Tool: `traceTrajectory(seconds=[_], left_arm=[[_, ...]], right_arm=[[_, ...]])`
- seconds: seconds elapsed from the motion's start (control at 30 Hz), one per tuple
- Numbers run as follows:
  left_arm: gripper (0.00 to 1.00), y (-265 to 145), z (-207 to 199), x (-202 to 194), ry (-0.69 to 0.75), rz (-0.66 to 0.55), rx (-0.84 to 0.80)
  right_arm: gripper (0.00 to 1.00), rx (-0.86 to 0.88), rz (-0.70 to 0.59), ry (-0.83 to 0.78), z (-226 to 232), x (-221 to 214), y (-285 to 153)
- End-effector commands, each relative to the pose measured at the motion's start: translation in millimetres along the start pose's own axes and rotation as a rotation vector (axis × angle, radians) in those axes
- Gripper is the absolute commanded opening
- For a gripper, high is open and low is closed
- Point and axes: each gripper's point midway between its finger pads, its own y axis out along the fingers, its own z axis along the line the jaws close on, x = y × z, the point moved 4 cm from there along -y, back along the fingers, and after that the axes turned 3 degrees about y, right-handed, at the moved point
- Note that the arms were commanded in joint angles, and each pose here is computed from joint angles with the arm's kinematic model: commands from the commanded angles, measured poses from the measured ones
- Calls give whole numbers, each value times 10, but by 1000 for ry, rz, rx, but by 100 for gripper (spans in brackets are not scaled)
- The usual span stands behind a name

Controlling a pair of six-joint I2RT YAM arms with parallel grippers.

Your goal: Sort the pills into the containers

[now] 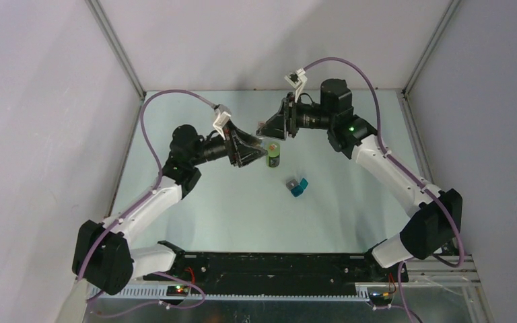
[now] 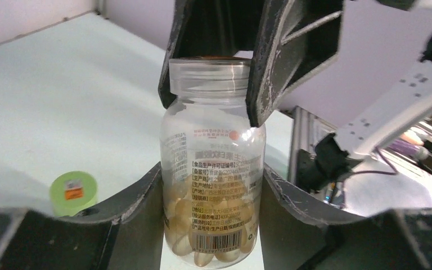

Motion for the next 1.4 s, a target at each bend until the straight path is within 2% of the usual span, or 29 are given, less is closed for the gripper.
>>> traceTrajectory(seconds=[0.0,0.1,0.13,0.17,0.2,0.23,0.3,0.4,0.5,0.63,0.8,0.87,0.93,0.97,1.07,1.17,1.23,1.37], left_arm=[[0,-84,-410,175,46,-19,-271],[0,-73,-429,211,48,-30,-291],[0,-62,-415,230,48,-40,-282],[0,-40,-376,243,43,-52,-259],[0,-28,-351,250,41,-59,-244],[0,-2,-293,258,39,-72,-208],[0,25,-193,266,49,-84,-145],[0,43,-26,259,73,-81,-30],[0,35,144,259,90,-87,94],[0,23,230,303,98,-102,164],[0,23,273,335,86,-128,201],[0,34,270,331,76,-131,198],[0,44,261,331,65,-139,185],[0,48,260,329,60,-141,182],[0,67,248,341,47,-152,168],[0,75,246,344,44,-156,163],[0,79,234,343,44,-154,152],[0,78,214,333,46,-149,136]], right_arm=[[0,288,30,-189,374,163,-299],[0,267,32,-180,368,167,-327],[10,241,21,-175,354,185,-326],[29,176,-7,-162,305,224,-312],[74,137,-23,-136,280,241,-304],[93,54,-74,-122,221,308,-283],[99,-42,-149,-62,176,374,-244],[99,-182,-264,49,195,475,-161],[89,-292,-319,101,192,546,-112],[75,-383,-291,138,108,519,-43],[71,-406,-254,150,69,417,48],[63,-400,-237,164,46,403,62],[59,-374,-218,177,50,395,79],[60,-373,-218,184,39,407,72],[69,-360,-203,198,10,377,89],[72,-329,-195,213,7,371,113],[66,-315,-192,227,-12,366,132],[42,-274,-206,216,-3,413,114]])
